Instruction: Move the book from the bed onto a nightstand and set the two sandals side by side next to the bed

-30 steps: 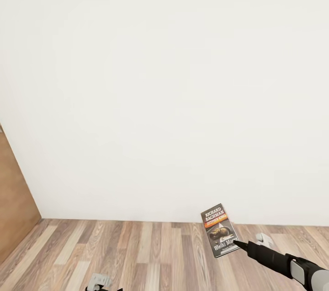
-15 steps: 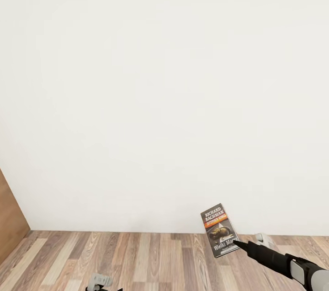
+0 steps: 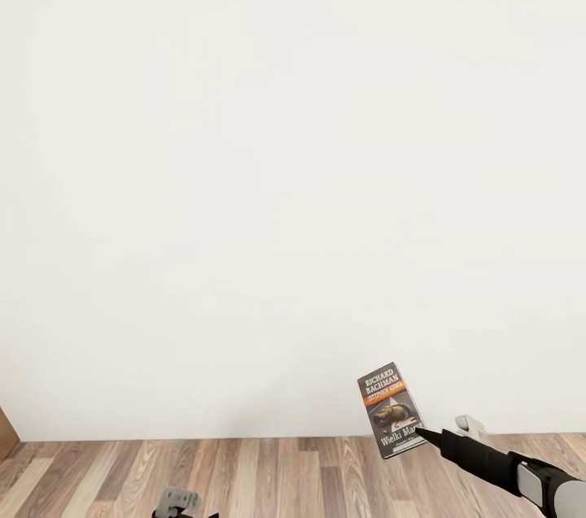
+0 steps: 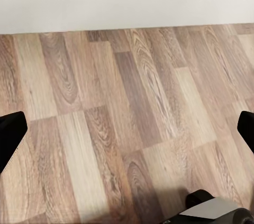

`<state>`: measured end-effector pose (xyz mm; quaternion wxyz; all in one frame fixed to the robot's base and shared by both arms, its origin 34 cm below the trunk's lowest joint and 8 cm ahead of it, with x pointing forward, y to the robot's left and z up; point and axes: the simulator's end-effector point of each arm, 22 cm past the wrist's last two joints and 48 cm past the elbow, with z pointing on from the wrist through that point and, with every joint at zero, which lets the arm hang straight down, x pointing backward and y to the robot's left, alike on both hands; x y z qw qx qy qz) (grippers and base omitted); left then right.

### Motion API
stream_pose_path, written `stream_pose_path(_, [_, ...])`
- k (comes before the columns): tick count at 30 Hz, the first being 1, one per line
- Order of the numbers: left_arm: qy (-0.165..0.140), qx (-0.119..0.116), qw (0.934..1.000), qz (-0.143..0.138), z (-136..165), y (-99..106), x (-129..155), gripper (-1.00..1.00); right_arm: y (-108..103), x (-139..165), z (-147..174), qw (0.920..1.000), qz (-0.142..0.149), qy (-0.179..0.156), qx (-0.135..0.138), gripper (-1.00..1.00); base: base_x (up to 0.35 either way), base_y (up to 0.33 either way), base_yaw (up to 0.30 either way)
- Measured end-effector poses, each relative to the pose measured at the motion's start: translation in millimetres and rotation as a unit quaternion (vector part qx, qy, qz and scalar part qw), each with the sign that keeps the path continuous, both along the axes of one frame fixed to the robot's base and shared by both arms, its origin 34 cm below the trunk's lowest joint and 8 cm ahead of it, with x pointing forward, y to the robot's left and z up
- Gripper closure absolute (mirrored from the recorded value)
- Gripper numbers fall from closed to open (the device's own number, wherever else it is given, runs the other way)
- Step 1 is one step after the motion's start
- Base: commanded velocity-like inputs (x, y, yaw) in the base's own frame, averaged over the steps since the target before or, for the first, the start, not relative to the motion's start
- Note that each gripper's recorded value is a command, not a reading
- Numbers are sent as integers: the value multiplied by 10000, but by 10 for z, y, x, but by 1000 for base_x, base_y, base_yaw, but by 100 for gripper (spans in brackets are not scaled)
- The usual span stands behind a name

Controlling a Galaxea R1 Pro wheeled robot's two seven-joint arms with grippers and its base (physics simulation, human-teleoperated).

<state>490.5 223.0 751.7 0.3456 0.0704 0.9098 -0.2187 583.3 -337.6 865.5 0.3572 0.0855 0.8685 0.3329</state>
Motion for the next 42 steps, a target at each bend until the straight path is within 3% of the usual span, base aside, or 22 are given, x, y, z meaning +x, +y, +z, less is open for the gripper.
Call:
stream_pose_path(21, [0,-2,10000,-2,0,-1,0,-100,1,-3,-3,10000,-1,3,2,100,319,0,-77])
stream_pose_path(42, [4,-3,10000,-3,-3,-2,2,-100,1,0,-6,10000,-6,4,8,100,25,0,-249])
